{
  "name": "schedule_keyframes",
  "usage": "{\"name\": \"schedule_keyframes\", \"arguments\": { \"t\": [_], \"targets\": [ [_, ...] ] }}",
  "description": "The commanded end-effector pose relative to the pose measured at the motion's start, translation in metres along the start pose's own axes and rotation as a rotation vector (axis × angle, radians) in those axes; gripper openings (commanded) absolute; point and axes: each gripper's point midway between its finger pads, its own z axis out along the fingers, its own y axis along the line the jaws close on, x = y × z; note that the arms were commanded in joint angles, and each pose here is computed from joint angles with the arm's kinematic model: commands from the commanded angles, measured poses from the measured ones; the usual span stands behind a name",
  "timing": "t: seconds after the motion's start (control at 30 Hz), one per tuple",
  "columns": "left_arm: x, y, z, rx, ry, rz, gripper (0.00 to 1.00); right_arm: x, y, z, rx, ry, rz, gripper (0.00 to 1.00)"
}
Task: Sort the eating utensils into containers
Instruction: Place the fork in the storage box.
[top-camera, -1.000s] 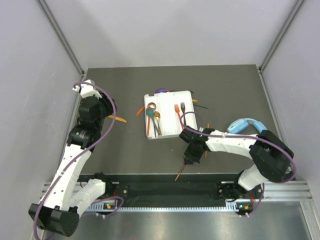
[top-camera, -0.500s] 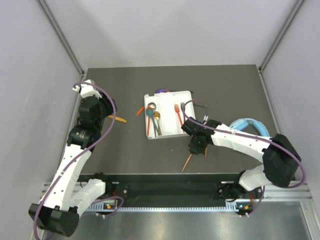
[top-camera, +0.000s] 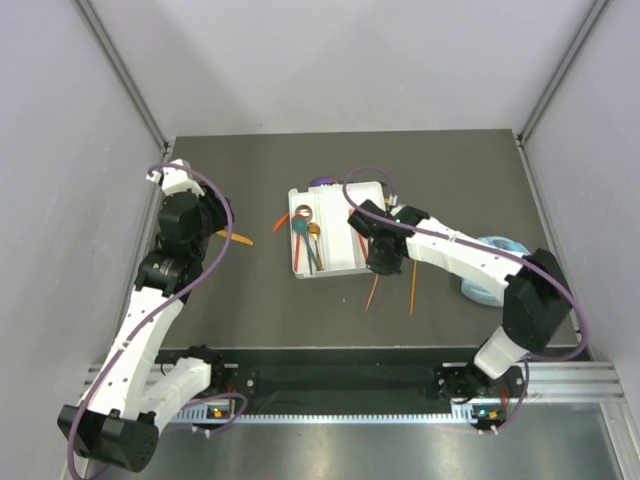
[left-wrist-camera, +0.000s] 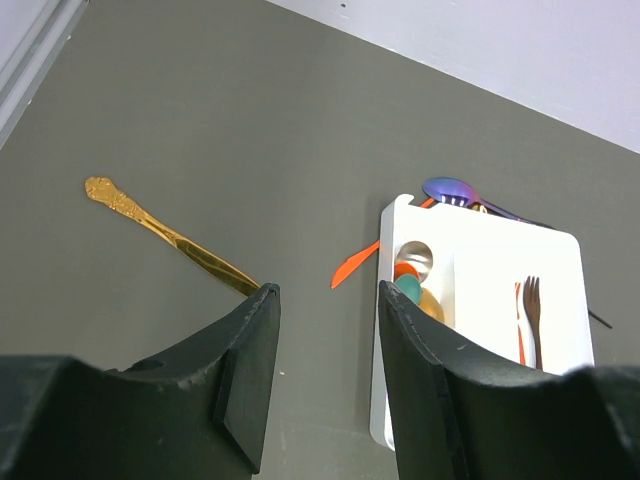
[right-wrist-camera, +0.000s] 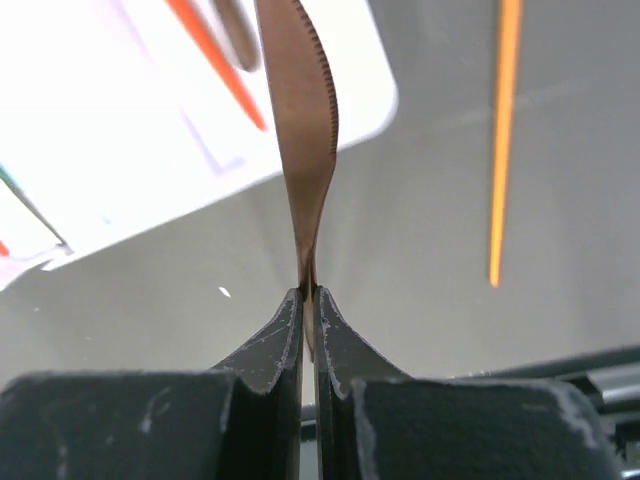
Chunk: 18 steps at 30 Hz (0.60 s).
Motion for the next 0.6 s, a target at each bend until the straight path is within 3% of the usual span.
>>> {"name": "schedule_keyframes", "arguments": {
  "t": [0.0,0.23,0.57],
  "targets": [
    [-0.007,-0.003,0.003,0.007,-0.028,0.001,0.49,-0.032,0.029,-0.009,-0.04,-0.064,-0.122,0.0],
    [-0.002,-0.004,0.008,0.004,-0.007,0.005,0.49,-0.064,0.059,0.0,-0.043,-0.049,-0.333,0.0],
    [0.004,-0.001,0.014,-0.017,0.016,0.02,0.48,-0.103,0.078,0.019,-0.098,0.009,-0.441,0.0]
  ]
}}
